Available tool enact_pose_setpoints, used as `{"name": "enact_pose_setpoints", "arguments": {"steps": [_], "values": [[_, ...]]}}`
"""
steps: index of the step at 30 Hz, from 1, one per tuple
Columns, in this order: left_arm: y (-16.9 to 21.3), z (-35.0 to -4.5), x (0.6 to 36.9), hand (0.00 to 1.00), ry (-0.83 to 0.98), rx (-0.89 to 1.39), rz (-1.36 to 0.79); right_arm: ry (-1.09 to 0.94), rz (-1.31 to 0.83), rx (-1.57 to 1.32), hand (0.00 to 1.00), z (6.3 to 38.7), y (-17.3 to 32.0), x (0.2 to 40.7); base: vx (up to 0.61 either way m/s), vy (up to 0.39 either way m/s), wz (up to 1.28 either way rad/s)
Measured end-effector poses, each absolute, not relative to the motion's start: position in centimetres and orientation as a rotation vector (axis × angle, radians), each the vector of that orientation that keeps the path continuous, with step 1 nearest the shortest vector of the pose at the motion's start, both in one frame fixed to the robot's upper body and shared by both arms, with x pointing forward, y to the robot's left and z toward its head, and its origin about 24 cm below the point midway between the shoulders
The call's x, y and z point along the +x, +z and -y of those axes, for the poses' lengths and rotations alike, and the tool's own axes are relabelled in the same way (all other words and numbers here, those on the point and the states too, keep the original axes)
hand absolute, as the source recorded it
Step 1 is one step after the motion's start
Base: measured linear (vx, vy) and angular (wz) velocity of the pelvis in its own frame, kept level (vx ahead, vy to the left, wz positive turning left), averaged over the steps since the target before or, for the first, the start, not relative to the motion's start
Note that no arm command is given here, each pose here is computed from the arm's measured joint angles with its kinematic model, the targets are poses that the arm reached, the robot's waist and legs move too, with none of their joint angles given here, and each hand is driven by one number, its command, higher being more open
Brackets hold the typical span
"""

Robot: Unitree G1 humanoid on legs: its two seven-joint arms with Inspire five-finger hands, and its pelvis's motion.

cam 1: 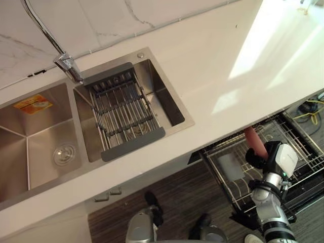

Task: Walk over to the sink, pick up the cup, carry it to the dishwasher, place the cup inside the dishwasher, then close the dishwasher door

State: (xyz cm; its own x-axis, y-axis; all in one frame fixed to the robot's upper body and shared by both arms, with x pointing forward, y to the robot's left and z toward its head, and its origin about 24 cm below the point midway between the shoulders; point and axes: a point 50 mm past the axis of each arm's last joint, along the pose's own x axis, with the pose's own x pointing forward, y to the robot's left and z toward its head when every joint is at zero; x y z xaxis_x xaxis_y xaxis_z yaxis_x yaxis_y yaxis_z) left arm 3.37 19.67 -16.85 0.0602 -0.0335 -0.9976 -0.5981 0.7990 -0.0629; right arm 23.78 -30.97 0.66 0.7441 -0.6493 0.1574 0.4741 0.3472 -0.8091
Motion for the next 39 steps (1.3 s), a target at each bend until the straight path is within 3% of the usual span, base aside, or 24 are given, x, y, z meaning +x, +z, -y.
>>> {"name": "enact_pose_setpoints", "arguments": {"steps": [5, 13, 14, 27, 39], "values": [[-16.9, -18.5, 3.7, 1.0, 0.376, -0.635, -1.516, -0.804, -0.25, -1.031, 0.0, 32.7, 2.0, 25.0, -0.03, 0.044, -0.08], [-16.8, -19.3, 4.3, 1.0, 0.388, -0.633, -1.49, -0.818, -0.344, -1.035, 0.0, 33.9, 1.7, 24.4, -0.01, 0.01, -0.03], [-16.8, -19.3, 4.3, 1.0, 0.388, -0.632, -1.487, -0.806, -0.359, -1.034, 1.0, 33.8, 1.5, 24.4, 0.0, 0.0, 0.0], [-16.7, -20.1, 5.3, 1.0, 0.413, -0.597, -1.411, -0.793, -0.472, -0.785, 1.0, 30.8, -1.6, 24.0, 0.0, -0.011, 0.0], [-16.6, -20.4, 5.1, 1.0, 0.418, -0.598, -1.446, -0.793, -0.108, -0.561, 1.0, 28.3, 3.3, 25.3, 0.0, -0.002, -0.01]]}}
